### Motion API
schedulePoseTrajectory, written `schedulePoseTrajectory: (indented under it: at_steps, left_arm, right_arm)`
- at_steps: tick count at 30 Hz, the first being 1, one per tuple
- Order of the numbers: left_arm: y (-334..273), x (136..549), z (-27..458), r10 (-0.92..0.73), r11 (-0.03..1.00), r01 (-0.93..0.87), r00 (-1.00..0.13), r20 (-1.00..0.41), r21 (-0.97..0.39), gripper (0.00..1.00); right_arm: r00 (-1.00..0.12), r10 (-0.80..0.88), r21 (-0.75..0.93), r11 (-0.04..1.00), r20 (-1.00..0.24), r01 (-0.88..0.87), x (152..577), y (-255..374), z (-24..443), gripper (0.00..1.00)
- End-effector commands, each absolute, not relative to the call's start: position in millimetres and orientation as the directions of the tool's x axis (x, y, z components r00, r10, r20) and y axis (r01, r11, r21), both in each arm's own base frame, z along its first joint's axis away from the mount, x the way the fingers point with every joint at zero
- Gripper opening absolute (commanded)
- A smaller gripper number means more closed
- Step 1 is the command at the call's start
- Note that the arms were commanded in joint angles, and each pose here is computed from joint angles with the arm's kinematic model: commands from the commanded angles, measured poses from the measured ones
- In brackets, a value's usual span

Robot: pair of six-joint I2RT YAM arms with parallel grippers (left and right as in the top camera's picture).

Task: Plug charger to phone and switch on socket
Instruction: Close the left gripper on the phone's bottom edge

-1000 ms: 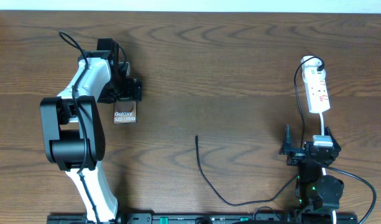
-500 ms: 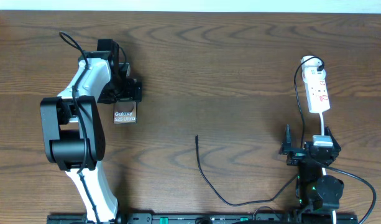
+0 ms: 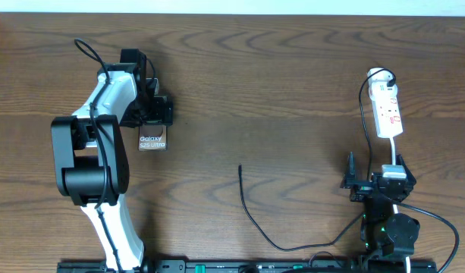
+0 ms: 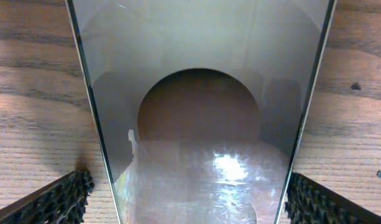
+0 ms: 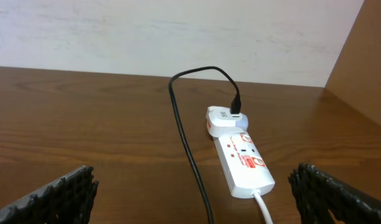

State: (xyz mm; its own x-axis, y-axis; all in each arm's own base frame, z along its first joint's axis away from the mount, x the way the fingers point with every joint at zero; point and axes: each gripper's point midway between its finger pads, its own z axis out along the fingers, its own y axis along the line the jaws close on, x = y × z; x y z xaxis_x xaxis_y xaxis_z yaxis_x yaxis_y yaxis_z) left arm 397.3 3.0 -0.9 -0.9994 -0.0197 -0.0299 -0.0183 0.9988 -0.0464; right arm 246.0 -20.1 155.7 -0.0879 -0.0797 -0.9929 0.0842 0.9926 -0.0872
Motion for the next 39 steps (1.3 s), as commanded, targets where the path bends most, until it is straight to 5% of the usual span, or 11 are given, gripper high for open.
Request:
schedulePoseTrajectory:
  at_steps: [1, 39]
  left_arm:
    - [2.4, 385.3, -25.2, -0.031, 0.998, -0.034, -0.999, 0.043, -0.056, 0.98]
    - [4.6, 392.8, -25.6, -0.002, 1.0, -0.002, -1.0, 0.012, -0.004, 0.98]
  right_arm:
    - [-0.088, -0.089, -0.096, 0.992, -0.992, 0.081, 245.8, -19.7, 155.4, 0.99]
    - [-0.088, -0.09, -0.097, 0.992, -0.992, 0.081, 245.8, -19.7, 155.4, 0.99]
